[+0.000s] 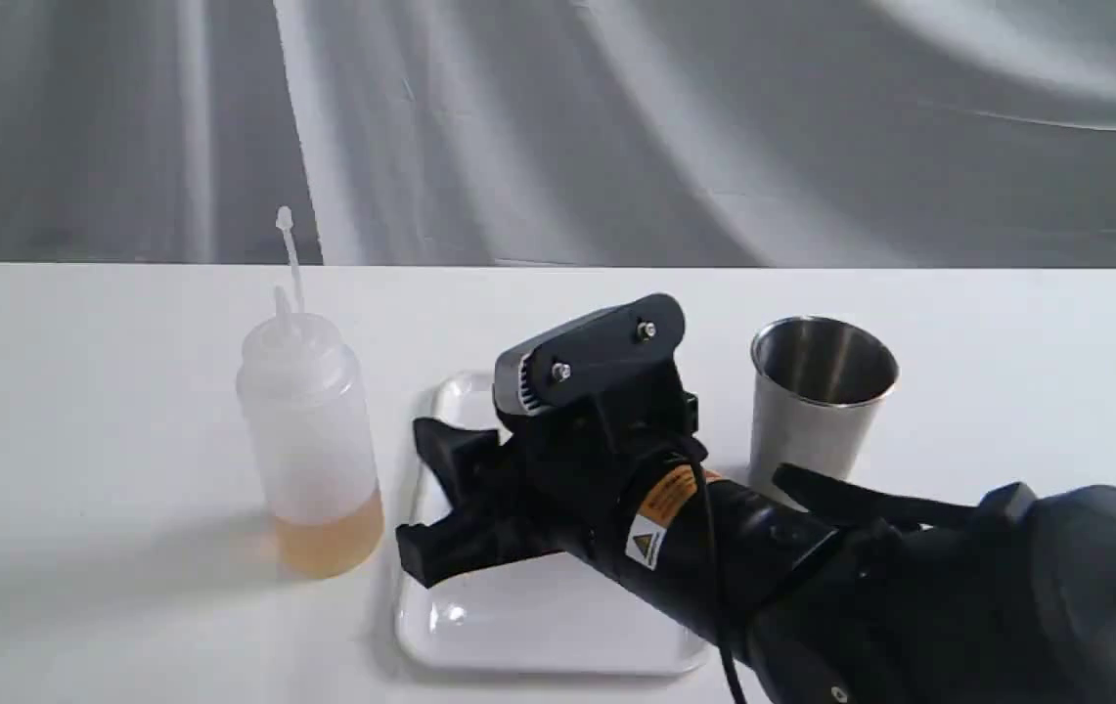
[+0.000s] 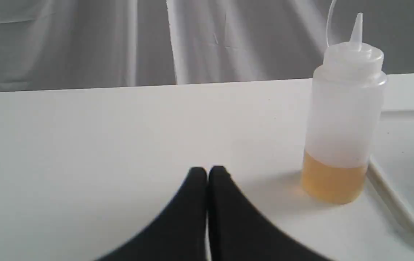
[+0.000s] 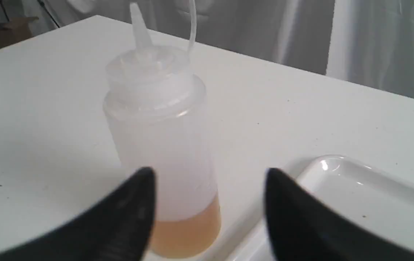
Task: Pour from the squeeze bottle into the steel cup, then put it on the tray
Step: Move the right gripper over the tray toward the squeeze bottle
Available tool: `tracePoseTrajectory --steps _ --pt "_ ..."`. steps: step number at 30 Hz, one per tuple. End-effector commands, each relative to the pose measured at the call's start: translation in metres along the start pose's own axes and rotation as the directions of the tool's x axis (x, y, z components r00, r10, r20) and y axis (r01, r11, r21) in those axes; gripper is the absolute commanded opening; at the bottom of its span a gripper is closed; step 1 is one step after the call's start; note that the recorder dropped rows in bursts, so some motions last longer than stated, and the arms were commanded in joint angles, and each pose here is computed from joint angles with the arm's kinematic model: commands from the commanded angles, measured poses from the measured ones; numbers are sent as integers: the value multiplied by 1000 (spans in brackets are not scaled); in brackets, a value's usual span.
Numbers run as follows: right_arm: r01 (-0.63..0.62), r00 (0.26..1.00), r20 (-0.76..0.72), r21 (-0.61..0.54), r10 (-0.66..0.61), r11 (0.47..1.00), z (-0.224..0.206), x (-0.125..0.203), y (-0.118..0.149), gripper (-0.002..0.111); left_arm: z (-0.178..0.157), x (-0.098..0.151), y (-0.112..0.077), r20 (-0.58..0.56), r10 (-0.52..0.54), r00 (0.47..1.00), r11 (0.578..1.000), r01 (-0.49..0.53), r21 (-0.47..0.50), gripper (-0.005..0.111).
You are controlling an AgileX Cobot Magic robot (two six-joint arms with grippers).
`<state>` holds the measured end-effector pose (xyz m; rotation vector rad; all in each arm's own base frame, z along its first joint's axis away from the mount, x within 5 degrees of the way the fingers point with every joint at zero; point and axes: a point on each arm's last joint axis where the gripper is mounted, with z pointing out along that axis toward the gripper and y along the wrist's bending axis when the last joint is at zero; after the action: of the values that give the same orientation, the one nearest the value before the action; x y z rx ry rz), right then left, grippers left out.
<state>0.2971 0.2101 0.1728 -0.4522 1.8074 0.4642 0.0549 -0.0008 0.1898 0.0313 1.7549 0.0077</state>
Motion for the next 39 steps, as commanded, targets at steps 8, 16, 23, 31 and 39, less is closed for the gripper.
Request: tracePoseTrajectory --steps 8,16,23,31,39 --pt "199 979 77 -174 -188 964 5 9 17 105 0 1 0 6 -2 1000 1000 2 6 0" --pt "188 981 82 -192 -175 963 19 23 18 105 0 1 0 6 -2 1000 1000 2 6 0" --pt "182 983 69 -188 -172 965 43 28 18 105 0 1 0 6 -5 1000 1000 5 6 0" --pt "184 983 40 -183 -180 966 73 36 18 105 0 1 0 6 -5 1000 1000 5 6 0" --pt "177 984 29 -172 -175 969 96 45 16 105 0 1 0 6 -2 1000 1000 2 6 0"
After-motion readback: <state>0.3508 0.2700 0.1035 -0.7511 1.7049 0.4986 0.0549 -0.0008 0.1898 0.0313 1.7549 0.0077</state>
